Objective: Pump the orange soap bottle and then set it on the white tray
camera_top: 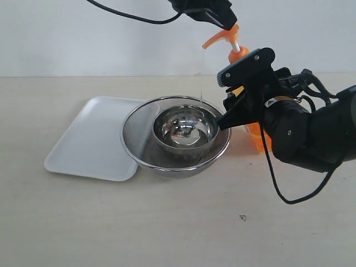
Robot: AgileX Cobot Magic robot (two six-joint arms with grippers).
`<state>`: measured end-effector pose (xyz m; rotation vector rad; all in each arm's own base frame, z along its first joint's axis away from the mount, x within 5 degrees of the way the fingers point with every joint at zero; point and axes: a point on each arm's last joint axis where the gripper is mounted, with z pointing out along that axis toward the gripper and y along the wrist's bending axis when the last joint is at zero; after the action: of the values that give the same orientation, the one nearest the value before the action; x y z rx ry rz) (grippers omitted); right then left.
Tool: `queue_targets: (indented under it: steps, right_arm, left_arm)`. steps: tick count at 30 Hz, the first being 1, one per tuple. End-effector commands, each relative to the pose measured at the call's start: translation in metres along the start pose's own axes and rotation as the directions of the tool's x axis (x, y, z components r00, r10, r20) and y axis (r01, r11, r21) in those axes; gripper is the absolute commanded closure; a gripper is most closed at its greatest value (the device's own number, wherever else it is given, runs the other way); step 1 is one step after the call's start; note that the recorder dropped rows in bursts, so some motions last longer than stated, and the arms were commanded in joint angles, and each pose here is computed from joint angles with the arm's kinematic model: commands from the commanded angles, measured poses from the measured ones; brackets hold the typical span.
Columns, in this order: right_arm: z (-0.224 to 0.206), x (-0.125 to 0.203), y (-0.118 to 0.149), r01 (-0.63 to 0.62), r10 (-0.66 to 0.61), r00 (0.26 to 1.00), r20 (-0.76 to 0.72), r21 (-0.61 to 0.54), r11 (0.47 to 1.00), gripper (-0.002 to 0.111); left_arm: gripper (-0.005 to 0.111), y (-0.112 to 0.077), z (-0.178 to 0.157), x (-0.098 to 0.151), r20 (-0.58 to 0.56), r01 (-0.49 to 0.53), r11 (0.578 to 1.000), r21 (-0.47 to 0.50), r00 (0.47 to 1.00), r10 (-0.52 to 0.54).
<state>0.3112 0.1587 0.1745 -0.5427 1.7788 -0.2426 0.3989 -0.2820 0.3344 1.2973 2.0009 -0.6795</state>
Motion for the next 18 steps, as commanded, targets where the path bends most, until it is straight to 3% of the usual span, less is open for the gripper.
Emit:
queue_targets:
  steps: [1,18]
  right_arm:
    - [-0.001,-0.009,0.0,0.001,0.0,0.999,0.046,-0.006,1.0,0.108]
    - [-0.001,-0.009,0.0,-0.002,0.002,0.999,0.046,-0.006,1.0,0.108]
  left_arm:
    - [0.102,-0.002,0.033,0.027,-0.172,0.021,0.998,0.062,0.985,-0.01]
    - [0.102,-0.003,0.023,0.021,-0.154,-0.003,1.0,0.03,0.988,0.008]
